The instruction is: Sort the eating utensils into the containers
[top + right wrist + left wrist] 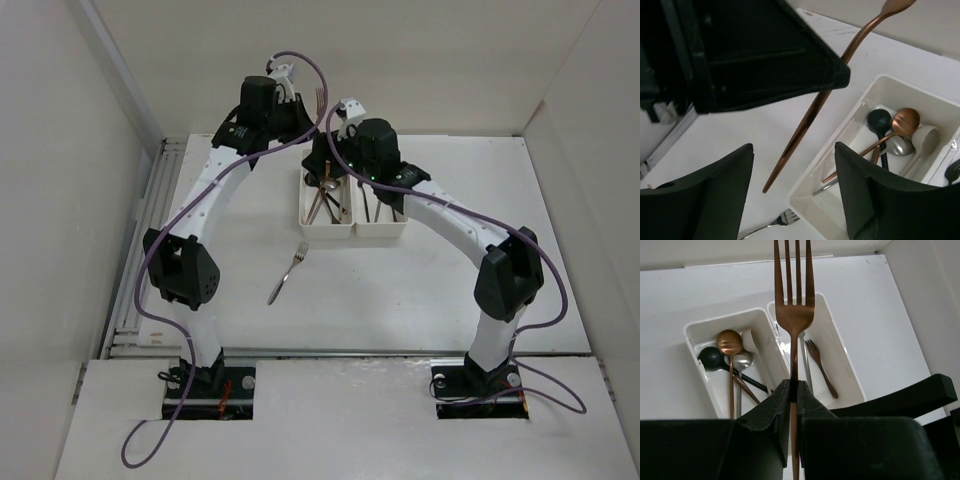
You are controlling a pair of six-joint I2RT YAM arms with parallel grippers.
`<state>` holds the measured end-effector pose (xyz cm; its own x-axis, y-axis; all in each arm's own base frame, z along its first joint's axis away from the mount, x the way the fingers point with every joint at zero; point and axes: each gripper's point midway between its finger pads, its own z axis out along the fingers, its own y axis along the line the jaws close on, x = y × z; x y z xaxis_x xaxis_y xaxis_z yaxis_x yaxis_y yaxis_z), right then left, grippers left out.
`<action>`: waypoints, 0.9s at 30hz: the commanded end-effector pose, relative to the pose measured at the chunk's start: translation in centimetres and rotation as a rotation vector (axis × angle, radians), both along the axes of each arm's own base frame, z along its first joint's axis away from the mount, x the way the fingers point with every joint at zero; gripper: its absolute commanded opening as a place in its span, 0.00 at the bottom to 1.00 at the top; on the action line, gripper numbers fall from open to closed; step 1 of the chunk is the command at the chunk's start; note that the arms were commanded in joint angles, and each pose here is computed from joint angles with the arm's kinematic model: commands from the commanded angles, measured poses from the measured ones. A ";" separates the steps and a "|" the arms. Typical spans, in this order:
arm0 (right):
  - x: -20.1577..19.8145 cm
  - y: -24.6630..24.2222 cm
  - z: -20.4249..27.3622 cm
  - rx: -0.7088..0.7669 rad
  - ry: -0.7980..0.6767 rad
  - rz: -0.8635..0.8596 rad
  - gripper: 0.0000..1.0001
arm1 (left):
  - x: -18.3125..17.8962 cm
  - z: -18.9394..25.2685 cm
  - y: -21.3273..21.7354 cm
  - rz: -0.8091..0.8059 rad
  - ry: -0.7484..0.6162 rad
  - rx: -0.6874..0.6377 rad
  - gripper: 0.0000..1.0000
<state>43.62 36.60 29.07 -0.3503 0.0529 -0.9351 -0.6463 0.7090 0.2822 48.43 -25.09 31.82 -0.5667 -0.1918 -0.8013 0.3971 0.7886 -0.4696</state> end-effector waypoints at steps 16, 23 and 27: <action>4.4 -7.2 2.8 0.176 -0.022 -0.217 0.00 | -3.5 1.4 -2.1 -0.185 -0.064 0.046 1.00; 3.7 -16.0 -7.3 -0.180 0.215 -0.432 0.00 | -5.2 -4.4 6.2 -0.143 -0.144 0.591 1.00; 2.7 -16.1 -12.3 -0.292 0.336 -0.426 0.00 | -10.8 -12.6 9.4 -0.228 0.014 0.721 0.87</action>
